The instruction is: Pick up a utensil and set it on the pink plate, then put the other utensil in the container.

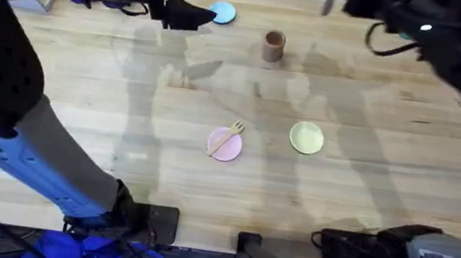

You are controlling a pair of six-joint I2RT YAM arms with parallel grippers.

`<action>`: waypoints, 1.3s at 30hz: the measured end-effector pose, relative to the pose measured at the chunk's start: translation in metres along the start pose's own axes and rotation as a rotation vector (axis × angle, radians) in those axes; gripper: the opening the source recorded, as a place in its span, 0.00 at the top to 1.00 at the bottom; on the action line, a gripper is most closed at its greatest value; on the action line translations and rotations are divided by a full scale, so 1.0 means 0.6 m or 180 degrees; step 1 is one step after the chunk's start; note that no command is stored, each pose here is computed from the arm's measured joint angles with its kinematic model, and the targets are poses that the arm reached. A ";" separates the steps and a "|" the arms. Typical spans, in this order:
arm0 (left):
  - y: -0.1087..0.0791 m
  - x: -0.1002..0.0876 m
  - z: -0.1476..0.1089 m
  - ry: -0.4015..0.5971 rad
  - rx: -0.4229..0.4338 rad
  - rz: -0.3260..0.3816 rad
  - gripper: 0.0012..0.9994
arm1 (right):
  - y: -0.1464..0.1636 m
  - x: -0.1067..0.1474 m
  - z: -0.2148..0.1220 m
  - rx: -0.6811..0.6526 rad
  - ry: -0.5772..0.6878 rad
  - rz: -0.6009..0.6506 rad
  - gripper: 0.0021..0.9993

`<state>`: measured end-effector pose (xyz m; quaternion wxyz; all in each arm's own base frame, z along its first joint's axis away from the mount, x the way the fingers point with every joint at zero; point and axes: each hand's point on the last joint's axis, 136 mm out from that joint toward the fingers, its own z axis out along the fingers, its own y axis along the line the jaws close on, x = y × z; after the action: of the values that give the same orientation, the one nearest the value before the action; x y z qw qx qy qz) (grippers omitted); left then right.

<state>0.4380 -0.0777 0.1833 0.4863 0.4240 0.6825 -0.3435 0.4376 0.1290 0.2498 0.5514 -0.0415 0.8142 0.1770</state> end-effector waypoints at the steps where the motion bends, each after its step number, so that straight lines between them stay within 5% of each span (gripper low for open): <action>1: 0.000 0.000 0.000 0.0000 0.0000 0.0000 0.01 | 0.007 0.009 0.011 -0.0044 0.0022 0.0000 0.97; 6: 0.000 0.000 0.000 0.0000 0.0000 0.0000 0.01 | 0.029 0.041 0.063 -0.0226 0.0027 -0.0017 0.97; 18: 0.000 0.000 0.000 0.0000 0.0000 0.0000 0.01 | 0.046 0.031 0.131 -0.0618 -0.0503 -0.0157 0.97; 30: 0.000 0.000 0.000 0.0000 0.0000 0.0001 0.01 | -0.008 0.023 0.124 -0.1198 -0.0624 -0.0326 0.97; 39: 0.000 0.000 0.000 0.0000 0.0000 0.0000 0.01 | 0.022 0.045 0.133 -0.1607 -0.0753 -0.0507 0.97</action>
<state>0.4380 -0.0777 0.1833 0.4863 0.4240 0.6825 -0.3435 0.4939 0.1715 0.2020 0.6268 -0.2203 0.6687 0.3339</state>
